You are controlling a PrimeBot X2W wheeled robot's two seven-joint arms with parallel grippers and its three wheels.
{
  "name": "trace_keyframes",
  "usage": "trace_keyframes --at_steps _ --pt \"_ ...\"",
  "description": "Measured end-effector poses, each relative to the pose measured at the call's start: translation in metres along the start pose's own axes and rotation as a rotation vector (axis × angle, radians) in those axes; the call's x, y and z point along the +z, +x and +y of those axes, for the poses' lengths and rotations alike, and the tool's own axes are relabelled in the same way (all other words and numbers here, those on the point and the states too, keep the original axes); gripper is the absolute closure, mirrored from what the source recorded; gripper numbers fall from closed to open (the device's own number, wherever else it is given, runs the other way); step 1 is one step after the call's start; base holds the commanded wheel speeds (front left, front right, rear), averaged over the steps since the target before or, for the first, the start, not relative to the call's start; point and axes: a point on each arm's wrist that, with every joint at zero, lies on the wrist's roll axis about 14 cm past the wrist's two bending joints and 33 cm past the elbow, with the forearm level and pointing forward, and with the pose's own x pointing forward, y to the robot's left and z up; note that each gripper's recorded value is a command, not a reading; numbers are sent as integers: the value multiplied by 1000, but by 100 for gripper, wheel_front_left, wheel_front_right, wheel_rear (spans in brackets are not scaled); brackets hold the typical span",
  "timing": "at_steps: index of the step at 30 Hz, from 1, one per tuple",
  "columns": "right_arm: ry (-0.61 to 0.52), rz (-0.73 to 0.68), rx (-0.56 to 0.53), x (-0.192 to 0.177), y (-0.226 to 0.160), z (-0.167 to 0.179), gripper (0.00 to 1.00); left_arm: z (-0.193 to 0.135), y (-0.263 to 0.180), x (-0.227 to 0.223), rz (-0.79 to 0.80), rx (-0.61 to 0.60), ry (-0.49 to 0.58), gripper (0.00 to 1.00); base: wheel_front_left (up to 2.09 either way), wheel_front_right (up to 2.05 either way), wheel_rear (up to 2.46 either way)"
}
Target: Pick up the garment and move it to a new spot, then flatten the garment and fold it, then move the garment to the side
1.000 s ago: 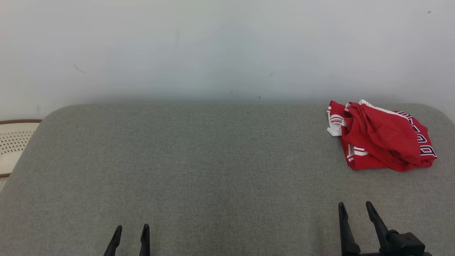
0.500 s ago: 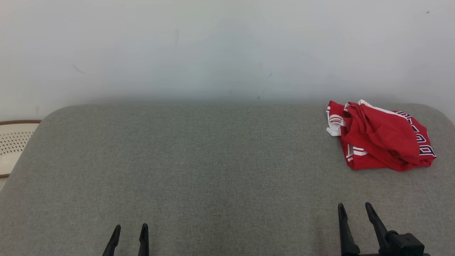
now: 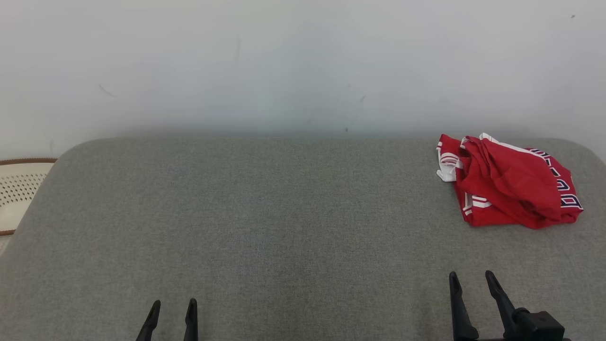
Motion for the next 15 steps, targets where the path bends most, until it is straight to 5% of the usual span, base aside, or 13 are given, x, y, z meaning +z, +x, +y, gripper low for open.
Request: trace_keyframes --at_steps 15 --pt "3 4 2 -2 0 1 0 -2 0 -1 7 -8 0 0 0 0 0"
